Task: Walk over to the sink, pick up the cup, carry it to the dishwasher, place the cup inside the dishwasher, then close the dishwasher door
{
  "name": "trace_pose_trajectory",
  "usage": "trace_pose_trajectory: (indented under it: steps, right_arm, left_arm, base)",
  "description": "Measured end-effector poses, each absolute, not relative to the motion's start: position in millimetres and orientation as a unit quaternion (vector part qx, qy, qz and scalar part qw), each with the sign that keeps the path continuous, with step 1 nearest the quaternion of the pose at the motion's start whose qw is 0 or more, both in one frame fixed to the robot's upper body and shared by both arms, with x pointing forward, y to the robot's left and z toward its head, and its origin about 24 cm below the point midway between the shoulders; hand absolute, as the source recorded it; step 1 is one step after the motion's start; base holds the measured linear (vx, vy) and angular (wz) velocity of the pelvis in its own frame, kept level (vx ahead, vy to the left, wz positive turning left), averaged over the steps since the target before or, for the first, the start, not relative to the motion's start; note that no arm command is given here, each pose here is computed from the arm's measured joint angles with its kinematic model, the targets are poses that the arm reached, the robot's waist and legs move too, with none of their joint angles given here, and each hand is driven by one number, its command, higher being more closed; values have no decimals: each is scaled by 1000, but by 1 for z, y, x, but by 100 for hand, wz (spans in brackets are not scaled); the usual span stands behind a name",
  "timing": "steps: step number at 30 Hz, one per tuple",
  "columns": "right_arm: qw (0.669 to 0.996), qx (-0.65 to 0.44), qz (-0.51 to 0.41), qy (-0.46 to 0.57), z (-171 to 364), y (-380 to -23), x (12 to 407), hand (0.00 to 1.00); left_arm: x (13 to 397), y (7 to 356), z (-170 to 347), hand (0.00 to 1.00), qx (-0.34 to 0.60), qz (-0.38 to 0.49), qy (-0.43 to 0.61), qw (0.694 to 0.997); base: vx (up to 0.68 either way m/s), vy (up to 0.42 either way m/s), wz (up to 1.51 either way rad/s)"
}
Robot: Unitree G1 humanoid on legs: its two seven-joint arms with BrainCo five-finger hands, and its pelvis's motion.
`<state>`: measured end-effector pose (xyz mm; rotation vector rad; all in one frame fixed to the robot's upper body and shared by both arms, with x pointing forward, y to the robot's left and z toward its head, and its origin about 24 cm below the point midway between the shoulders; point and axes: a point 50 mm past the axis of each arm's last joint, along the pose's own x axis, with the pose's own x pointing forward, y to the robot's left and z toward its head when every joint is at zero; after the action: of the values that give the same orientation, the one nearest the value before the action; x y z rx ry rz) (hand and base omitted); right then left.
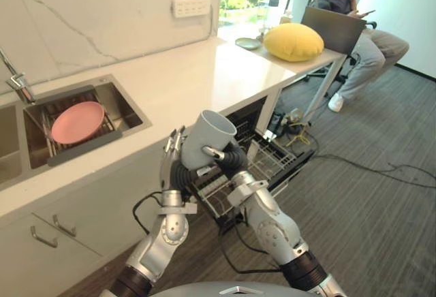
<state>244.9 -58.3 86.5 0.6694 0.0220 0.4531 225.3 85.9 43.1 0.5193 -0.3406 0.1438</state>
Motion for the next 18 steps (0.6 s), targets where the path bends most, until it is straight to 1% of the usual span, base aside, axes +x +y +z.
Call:
trace_pose_trajectory:
  steps: [7, 10, 15, 18]
  right_arm:
    - [907, 379, 184, 0, 88, -57, 246, 100]
    - [906, 395, 152, 0, 84, -61, 246, 100]
    - [898, 434, 70, -27, 82, -88, 250, 100]
    - [893, 446, 37, -48, 84, -101, 253, 100]
  left_arm:
    - [229, 87, 46, 0, 224, 91, -156, 958]
    - [229, 88, 46, 0, 222, 95, -155, 958]
    - [232, 102, 46, 0, 212, 123, -140, 959]
    - [232, 106, 44, 0, 210, 132, -133, 959]
  base:
    - [-10, -5, 0]
    - [-40, -22, 1]
    - [-25, -14, 1]
    - [-23, -15, 0]
